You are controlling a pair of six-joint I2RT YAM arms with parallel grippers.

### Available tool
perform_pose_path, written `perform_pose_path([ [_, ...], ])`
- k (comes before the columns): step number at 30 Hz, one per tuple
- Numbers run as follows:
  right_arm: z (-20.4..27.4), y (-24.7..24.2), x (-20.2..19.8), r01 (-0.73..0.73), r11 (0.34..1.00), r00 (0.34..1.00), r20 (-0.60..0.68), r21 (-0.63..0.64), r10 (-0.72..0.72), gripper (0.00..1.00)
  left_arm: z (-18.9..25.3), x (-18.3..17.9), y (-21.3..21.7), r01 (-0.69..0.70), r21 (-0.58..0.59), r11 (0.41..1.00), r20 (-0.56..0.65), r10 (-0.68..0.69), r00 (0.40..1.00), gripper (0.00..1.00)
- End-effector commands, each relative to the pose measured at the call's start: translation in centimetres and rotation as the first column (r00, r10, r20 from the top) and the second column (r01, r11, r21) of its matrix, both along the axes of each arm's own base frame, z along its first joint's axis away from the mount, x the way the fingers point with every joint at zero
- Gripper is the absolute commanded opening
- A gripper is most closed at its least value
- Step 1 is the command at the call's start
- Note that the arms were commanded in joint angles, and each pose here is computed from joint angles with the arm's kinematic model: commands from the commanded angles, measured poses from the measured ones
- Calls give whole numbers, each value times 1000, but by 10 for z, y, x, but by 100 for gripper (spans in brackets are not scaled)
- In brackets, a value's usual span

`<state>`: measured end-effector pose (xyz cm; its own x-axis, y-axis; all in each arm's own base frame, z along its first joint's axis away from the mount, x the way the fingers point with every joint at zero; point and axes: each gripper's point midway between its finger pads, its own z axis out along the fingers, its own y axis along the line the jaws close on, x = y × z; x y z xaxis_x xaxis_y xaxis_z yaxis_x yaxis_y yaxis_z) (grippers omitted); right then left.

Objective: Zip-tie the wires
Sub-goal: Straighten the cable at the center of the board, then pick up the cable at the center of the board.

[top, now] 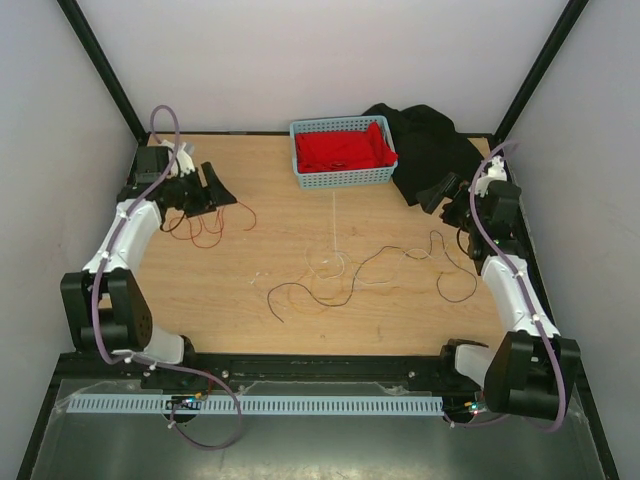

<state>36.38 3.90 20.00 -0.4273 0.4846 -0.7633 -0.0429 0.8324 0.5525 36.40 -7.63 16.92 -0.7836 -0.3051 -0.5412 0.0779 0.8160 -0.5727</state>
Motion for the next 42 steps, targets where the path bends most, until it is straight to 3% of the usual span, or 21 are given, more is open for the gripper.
perform_pose_path([
  [1,4,6,4,-20,1000,999,31,19,19,100,-16,13,26,-54,121,991,-44,60,997,67],
  [5,7,9,5,-37,999,998,42,28,36,100,-40,19,37,-56,187,981,-101,76,992,54],
  [17,13,17,6,-71,996,996,65,57,67,100,-88,26,48,-42,242,969,-226,99,969,48],
  [20,13,17,7,-74,996,995,67,56,70,100,-93,31,44,-25,230,973,-239,81,968,35],
  [23,13,20,5,-90,994,994,69,58,86,100,-84,38,36,-7,205,979,-214,52,975,15],
  [26,18,27,2,-133,988,988,85,81,126,100,-51,44,30,-4,208,978,-127,31,991,0],
  [32,43,56,-4,-252,963,956,180,99,232,99,62,43,20,-34,165,986,136,11,991,0],
  [36,61,87,-8,-324,944,921,252,65,298,99,149,25,6,-38,77,996,317,11,948,0],
  [42,80,145,-11,-448,894,848,325,18,419,99,255,-6,-19,64,-40,997,504,-35,863,0],
])
